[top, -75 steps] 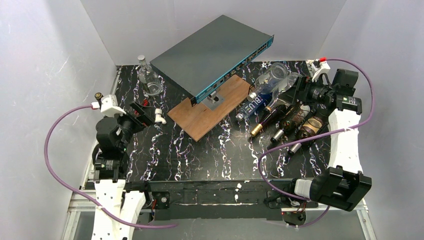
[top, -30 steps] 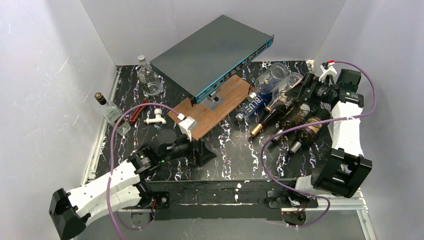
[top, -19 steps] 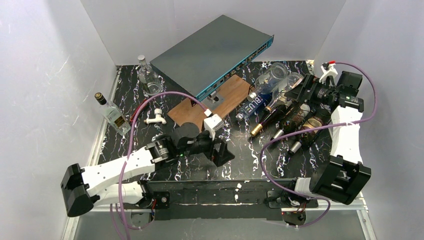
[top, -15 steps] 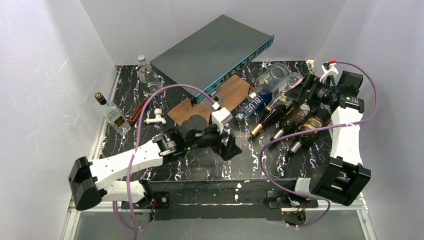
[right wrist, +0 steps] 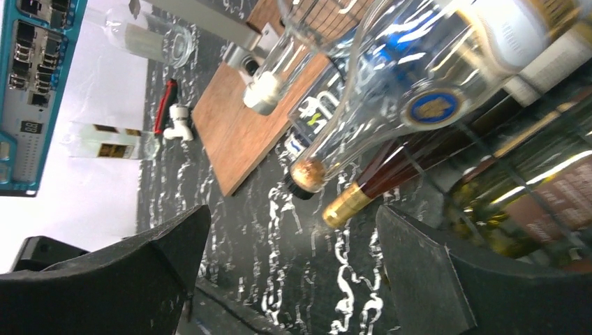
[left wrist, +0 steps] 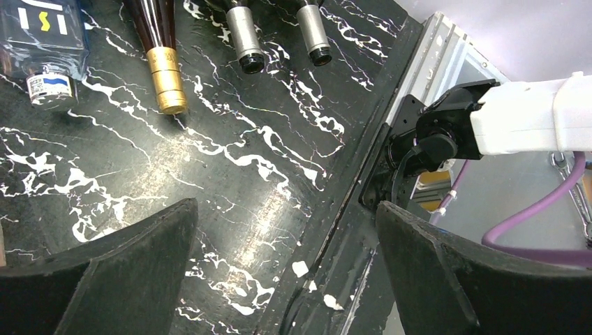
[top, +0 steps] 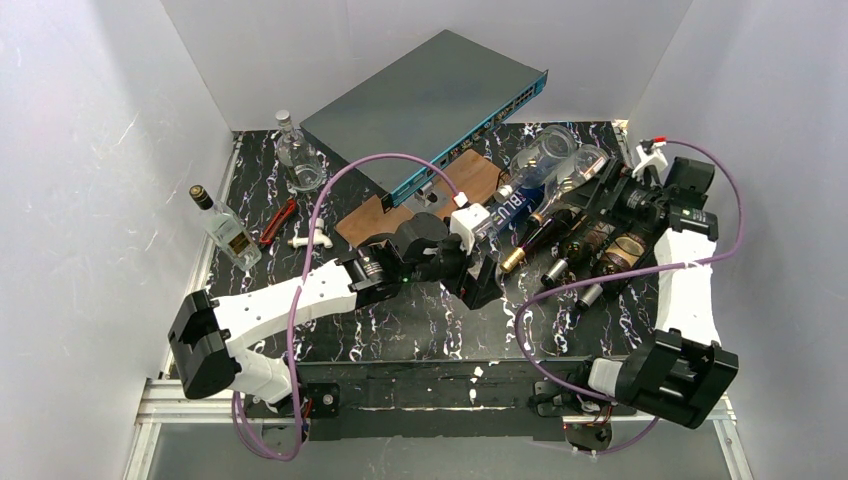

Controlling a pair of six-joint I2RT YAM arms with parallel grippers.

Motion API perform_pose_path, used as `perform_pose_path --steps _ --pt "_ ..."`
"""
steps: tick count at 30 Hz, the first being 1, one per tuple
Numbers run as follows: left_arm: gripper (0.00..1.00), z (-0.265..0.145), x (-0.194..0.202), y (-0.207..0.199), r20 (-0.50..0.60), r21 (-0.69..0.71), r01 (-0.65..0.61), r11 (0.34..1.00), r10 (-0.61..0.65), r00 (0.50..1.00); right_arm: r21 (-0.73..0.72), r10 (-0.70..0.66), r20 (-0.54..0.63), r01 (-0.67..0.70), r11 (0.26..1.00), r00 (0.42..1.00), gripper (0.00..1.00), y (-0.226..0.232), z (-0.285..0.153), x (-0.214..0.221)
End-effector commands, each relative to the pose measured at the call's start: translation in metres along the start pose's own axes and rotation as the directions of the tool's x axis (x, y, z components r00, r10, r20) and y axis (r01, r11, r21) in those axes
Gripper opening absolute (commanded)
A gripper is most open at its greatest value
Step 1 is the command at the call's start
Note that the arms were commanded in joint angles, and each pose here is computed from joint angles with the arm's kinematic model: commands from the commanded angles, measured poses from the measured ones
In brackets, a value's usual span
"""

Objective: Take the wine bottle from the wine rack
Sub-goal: Pick up the wine bottle from the wine rack.

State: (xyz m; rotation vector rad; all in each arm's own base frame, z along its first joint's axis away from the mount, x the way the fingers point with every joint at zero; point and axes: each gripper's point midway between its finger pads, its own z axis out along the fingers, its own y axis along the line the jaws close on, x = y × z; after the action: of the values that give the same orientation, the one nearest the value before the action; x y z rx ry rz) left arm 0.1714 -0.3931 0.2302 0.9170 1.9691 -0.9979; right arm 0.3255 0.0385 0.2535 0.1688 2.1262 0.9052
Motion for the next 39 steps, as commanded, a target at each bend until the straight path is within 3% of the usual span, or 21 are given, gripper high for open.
perform_pose_path --steps 1,6,12,18,28,39 --pt "0.98 -0.013 -0.013 -0.003 0.050 -0.014 0.006 1.000 -0.005 0.999 -0.060 0.042 0.012 -0.041 0.997 0.999 0.98 0.026 0.009 0.005" --pt "0.98 -0.021 -0.007 0.002 0.070 -0.040 0.036 0.999 -0.033 0.997 -0.034 0.145 0.023 -0.144 0.989 0.989 0.98 0.020 0.027 0.013" --pt "0.98 -0.031 -0.006 0.004 0.093 -0.056 0.065 0.996 -0.060 0.994 0.149 0.222 0.026 -0.223 0.963 0.975 0.98 -0.005 0.046 0.022" --pt "0.98 -0.035 -0.005 0.006 0.100 -0.067 0.074 0.995 -0.067 0.993 0.227 0.308 0.050 -0.311 0.923 0.950 0.98 -0.012 0.061 0.035" --pt "0.98 -0.038 -0.004 0.008 0.098 -0.082 0.077 0.994 -0.068 0.993 0.206 0.443 0.115 -0.458 0.865 0.889 0.98 -0.016 0.085 0.049" --pt "0.98 -0.037 0.000 0.011 0.089 -0.092 0.082 0.992 -0.073 0.993 0.161 0.486 0.154 -0.507 0.847 0.860 0.95 -0.019 0.100 0.039"
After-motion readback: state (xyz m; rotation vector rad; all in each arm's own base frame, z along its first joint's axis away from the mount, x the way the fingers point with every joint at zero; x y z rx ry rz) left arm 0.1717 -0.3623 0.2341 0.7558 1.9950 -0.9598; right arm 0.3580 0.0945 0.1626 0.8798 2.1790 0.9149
